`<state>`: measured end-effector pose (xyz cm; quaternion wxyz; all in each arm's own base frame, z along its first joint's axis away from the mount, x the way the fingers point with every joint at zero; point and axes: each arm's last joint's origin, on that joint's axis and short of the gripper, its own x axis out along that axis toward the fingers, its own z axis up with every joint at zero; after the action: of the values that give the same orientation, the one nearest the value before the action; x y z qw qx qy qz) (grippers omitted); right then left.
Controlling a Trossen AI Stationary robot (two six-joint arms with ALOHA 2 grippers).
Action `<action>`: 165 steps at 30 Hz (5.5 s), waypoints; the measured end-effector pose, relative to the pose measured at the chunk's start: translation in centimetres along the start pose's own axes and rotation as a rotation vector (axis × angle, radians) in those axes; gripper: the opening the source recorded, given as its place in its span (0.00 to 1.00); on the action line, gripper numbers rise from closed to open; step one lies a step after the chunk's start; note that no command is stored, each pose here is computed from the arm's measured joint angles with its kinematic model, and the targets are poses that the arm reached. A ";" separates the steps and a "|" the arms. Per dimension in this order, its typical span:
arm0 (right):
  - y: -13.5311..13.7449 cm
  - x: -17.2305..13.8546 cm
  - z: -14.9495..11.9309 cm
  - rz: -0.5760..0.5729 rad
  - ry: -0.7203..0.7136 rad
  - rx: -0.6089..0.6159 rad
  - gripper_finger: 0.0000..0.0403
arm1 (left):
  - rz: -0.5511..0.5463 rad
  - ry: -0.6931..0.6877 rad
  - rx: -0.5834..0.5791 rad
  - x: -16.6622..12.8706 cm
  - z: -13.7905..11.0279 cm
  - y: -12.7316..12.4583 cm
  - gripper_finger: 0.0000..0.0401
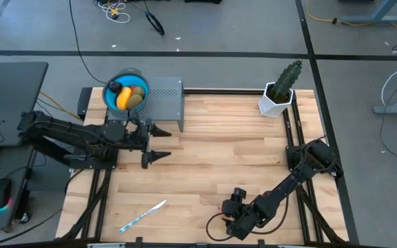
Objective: Pick & Place Fruit
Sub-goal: Put the orange pear into the blue strainer bowl on the shelf
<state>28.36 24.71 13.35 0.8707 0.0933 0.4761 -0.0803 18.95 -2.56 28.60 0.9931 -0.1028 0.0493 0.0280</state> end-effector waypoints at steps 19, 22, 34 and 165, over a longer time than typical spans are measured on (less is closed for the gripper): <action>-0.2 0.5 -0.1 -0.050 -0.033 -0.010 0.78 | 0.128 -0.025 0.115 -0.2 0.0 -0.2 0.94; -0.2 1.0 -0.5 -0.060 -0.018 -0.027 0.78 | 0.164 -0.034 0.135 -0.2 0.0 -0.1 0.94; -0.2 1.3 -0.6 -0.066 -0.013 -0.038 0.66 | 0.175 -0.070 0.185 -0.2 0.4 -0.2 0.94; -21.7 -8.6 20.9 0.286 -0.578 -0.125 0.35 | 0.313 0.016 1.569 10.1 -3.0 -0.8 0.60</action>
<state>35.88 -0.87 29.83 0.9763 0.0791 0.1955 0.0491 28.76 -3.48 24.74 0.7598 0.6339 0.0756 0.1233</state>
